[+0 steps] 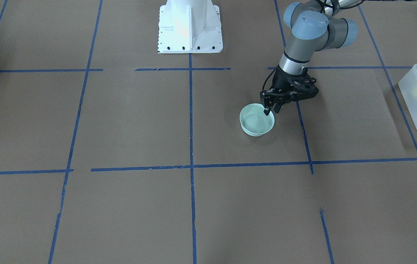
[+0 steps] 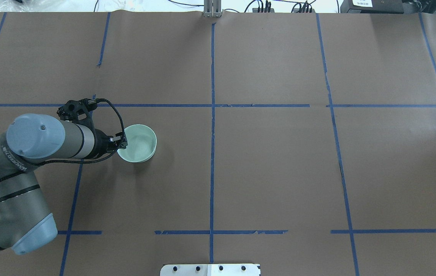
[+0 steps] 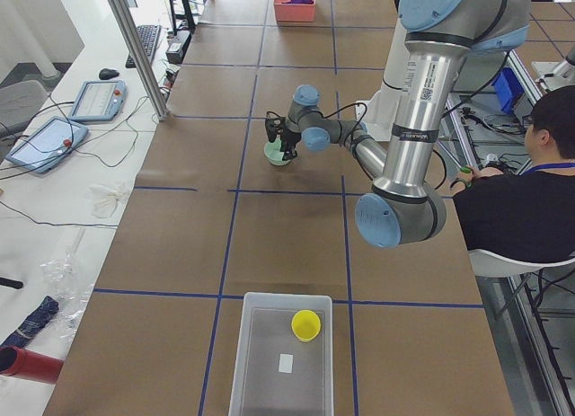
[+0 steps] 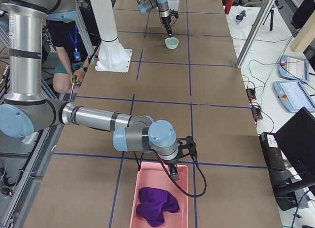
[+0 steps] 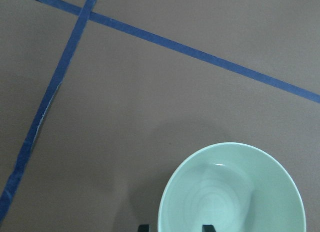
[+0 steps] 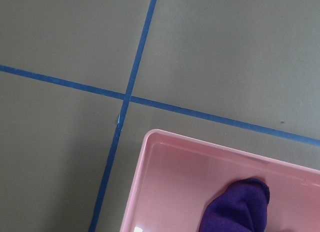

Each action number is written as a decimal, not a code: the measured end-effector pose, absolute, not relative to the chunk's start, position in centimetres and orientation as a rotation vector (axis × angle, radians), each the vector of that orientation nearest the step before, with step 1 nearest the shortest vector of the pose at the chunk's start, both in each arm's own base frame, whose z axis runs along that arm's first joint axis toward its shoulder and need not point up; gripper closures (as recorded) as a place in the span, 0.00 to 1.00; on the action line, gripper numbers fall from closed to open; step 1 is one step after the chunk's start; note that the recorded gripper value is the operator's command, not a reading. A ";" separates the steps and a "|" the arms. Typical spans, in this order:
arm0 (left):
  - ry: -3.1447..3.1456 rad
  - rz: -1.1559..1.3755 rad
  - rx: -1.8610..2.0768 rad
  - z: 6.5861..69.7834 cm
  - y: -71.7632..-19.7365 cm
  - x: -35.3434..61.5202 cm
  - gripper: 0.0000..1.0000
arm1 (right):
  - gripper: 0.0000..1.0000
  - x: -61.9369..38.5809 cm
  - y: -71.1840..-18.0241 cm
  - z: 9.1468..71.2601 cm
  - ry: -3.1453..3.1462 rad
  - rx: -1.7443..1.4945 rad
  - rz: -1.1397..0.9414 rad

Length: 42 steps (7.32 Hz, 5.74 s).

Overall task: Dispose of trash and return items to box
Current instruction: 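Reach the left gripper to the pale green bowl rim and grasp it, then lift the pale green bowl with the left gripper and carry it off the table, then lower the pale green bowl into the clear bin beside the yellow cup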

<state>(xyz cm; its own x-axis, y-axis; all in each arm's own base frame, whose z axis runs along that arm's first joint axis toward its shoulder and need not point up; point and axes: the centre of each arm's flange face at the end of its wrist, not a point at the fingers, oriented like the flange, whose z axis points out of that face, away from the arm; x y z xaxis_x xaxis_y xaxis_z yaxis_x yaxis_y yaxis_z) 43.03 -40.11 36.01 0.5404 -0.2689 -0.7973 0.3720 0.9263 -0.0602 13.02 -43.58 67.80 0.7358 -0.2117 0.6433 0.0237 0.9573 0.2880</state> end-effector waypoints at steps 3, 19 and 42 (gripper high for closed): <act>0.891 -0.363 0.107 37.5 -40.1 45.3 1.00 | 0.00 13.0 -43.5 67.9 -0.735 0.269 -0.132; 0.532 0.431 0.433 71.5 -41.0 -13.1 1.00 | 0.00 8.9 -43.4 63.8 -0.710 0.066 -0.182; 0.799 0.235 0.146 65.9 -41.2 -8.5 0.00 | 0.00 8.6 -42.8 64.0 -0.739 0.066 -0.179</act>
<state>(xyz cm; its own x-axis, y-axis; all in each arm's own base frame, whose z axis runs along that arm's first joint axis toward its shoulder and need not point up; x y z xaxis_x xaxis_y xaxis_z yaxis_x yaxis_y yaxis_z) -8.52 -41.17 65.89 0.6732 0.2626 -0.6913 -0.1525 0.9640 0.2176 8.64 -42.75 64.00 0.7247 -0.1854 0.6637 0.1390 0.9827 0.1227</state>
